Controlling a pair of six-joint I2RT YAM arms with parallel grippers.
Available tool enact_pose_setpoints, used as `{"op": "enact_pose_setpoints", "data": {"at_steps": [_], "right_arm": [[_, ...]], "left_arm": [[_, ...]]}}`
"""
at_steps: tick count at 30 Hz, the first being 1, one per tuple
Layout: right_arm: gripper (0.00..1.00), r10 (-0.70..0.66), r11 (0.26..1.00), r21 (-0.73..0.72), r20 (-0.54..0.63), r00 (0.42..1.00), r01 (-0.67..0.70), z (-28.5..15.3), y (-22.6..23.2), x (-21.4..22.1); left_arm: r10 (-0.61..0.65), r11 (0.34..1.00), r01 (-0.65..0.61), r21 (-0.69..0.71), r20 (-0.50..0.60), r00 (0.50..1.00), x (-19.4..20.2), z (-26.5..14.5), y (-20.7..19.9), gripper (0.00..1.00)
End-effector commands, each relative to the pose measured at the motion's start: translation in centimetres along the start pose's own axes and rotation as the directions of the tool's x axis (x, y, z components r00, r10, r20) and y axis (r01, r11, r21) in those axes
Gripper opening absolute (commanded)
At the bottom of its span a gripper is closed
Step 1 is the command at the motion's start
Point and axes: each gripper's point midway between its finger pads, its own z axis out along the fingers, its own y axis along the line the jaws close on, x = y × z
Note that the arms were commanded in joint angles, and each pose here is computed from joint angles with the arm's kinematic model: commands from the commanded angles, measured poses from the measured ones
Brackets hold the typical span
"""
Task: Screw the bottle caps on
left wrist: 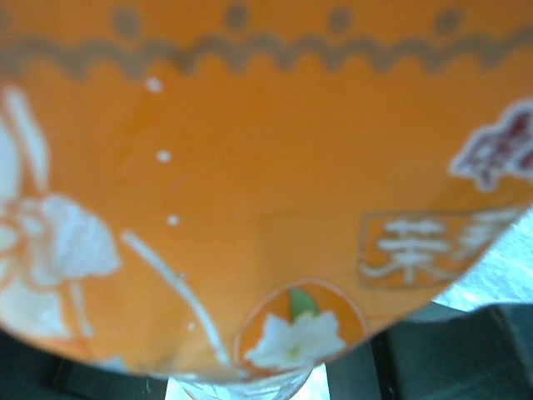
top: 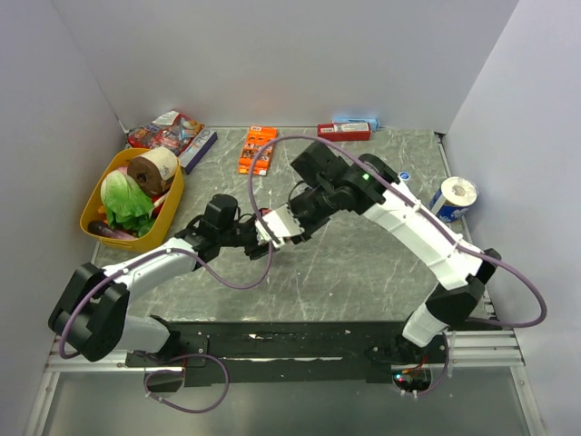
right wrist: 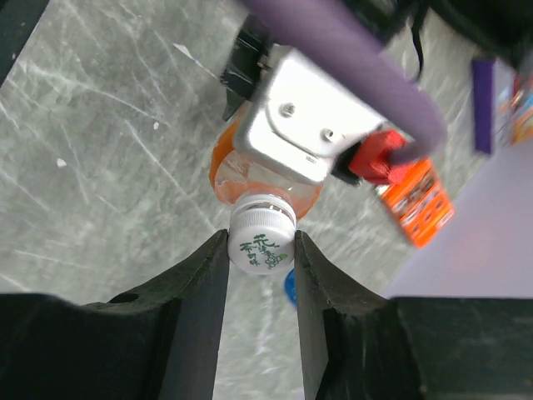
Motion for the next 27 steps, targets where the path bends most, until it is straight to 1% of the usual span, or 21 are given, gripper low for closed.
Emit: {"op": "enact_pose_setpoints", "data": {"at_steps": [1,4,6,9,10,12,13,15,16,17,18,20,21,22,23,27], "right_arm": [[0.18,0.347,0.891,-0.241,-0.183,0.920,-0.384,1.8,6.1,2.3],[0.18,0.433,0.852,-0.223,-0.211,0.876,-0.474,2.3,5.8,2.4],[0.17,0.456,0.837,-0.232,-0.204,0.866,-0.495,2.5,5.9,2.2],[0.16,0.505,0.798,-0.243,-0.230,0.832,-0.551,3.1,6.4,2.2],[0.16,0.535,0.776,-0.240,-0.241,0.810,-0.583,3.2,6.6,2.1],[0.15,0.578,0.740,-0.237,-0.254,0.776,-0.629,3.7,6.5,2.1],[0.14,0.634,0.692,-0.231,-0.260,0.729,-0.684,3.9,6.6,1.8],[0.13,0.690,0.631,-0.225,-0.276,0.669,-0.743,4.4,6.6,2.1],[0.13,0.722,0.591,-0.220,-0.285,0.631,-0.776,4.4,6.7,2.0],[0.13,0.738,0.569,-0.218,-0.289,0.609,-0.793,4.5,6.7,2.0],[0.12,0.771,0.523,-0.202,-0.301,0.561,-0.828,4.6,6.7,2.5],[0.12,0.809,0.466,-0.195,-0.301,0.505,-0.863,4.7,6.5,2.8],[0.11,0.837,0.415,-0.184,-0.307,0.453,-0.891,4.8,6.3,2.9],[0.11,0.859,0.377,-0.175,-0.301,0.414,-0.910,4.6,6.0,3.4],[0.11,0.871,0.356,-0.183,-0.291,0.396,-0.916,4.7,5.8,3.2],[0.11,0.873,0.360,-0.184,-0.280,0.399,-0.915,4.6,5.5,3.2]], "left_arm": [[0.079,0.982,-0.045,-0.185,0.180,0.981,-6.2,-0.9,4.1,0.01],[0.036,0.974,0.003,-0.228,0.165,0.986,-6.0,-0.8,5.1,0.01],[0.051,0.964,-0.001,-0.265,0.183,0.982,-6.5,-1.0,5.6,0.01],[0.071,0.946,-0.008,-0.325,0.183,0.981,-6.7,-1.2,6.2,0.01],[0.064,0.933,0.002,-0.361,0.171,0.983,-6.4,-1.3,6.6,0.01],[0.052,0.911,0.028,-0.412,0.182,0.982,-6.5,-1.6,7.4,0.01],[0.044,0.894,0.038,-0.447,0.172,0.984,-6.3,-1.7,7.8,0.01],[0.049,0.870,0.034,-0.492,0.154,0.987,-6.1,-1.8,8.3,0.01],[0.044,0.850,0.037,-0.526,0.141,0.989,-5.9,-1.9,8.5,0.01],[0.041,0.840,0.040,-0.541,0.137,0.990,-5.8,-1.9,8.6,0.01],[0.038,0.835,0.042,-0.549,0.133,0.990,-5.7,-1.8,8.5,0.01],[0.030,0.799,0.045,-0.600,0.115,0.993,-5.3,-2.2,9.2,0.01],[0.028,0.794,0.041,-0.607,0.104,0.994,-5.1,-2.1,9.0,0.01],[0.039,0.790,0.036,-0.613,0.108,0.993,-5.3,-2.1,9.1,0.01],[0.037,0.775,0.032,-0.632,0.096,0.995,-5.1,-2.4,9.4,0.01],[0.031,0.771,0.027,-0.637,0.080,0.996,-4.6,-2.2,9.4,0.01]]}}
